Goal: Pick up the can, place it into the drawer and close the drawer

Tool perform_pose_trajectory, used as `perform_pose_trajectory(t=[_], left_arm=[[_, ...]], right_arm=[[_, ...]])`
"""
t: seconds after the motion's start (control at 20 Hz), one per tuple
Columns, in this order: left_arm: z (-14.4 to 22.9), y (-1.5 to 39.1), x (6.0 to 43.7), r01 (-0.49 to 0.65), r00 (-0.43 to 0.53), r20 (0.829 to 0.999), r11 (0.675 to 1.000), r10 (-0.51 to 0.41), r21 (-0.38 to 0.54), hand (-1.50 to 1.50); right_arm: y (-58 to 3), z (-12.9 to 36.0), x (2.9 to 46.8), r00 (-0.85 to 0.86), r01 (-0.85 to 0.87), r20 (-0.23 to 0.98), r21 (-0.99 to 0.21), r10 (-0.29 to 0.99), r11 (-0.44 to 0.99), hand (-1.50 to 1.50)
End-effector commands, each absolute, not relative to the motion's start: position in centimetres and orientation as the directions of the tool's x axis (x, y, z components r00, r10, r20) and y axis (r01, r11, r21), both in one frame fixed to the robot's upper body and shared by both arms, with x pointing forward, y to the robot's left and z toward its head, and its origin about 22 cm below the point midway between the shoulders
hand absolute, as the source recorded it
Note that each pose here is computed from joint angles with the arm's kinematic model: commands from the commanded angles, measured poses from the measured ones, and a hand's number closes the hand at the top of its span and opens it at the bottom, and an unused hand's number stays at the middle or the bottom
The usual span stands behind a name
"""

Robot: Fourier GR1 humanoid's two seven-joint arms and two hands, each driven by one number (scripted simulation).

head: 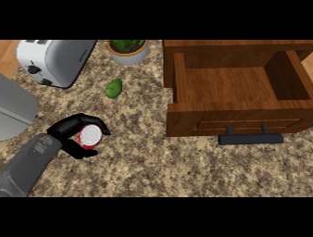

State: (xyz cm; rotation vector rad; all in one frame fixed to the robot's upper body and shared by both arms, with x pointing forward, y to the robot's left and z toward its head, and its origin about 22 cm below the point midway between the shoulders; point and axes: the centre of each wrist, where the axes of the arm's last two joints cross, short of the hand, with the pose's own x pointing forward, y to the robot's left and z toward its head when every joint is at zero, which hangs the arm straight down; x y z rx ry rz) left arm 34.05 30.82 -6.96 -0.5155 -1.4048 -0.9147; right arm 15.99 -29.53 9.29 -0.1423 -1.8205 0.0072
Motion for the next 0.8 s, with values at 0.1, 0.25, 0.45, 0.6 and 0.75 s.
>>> perform_pose_trajectory(t=[0.1, 0.25, 0.45, 0.6, 0.75], left_arm=[[-7.9, 30.2, 33.4, 0.867, 0.041, 0.999, 0.497, 0.007, -0.039, 1.5], [-7.5, 29.8, 33.8, 0.784, 0.0, 1.0, 0.621, 0.018, -0.012, 1.5], [-10.5, 32.8, 30.5, 0.202, 0.015, 0.999, 0.978, 0.038, -0.041, 1.5], [-10.7, 31.7, 30.8, -0.071, -0.019, 0.997, 0.995, 0.069, -0.07, 1.5], [-11.2, 27.7, 31.1, -0.08, -0.039, 0.997, 0.994, 0.07, -0.073, 1.5]], right_arm=[[-29.7, 10.0, 16.3, -0.266, 0.098, 0.958, -0.08, 0.103, 0.992, -1.5], [-30.1, 10.7, 14.8, -0.243, 0.116, 0.965, -0.071, 0.098, 0.991, -1.5], [-30.5, 9.6, 14.3, -0.233, 0.153, 0.966, -0.082, 0.116, 0.985, -1.5], [-30.1, 9.6, 14.2, -0.228, 0.17, 0.967, -0.079, 0.118, 0.982, -1.5], [-30.3, 9.2, 14.2, -0.234, 0.165, 0.966, -0.07, 0.108, 0.984, -1.5]])
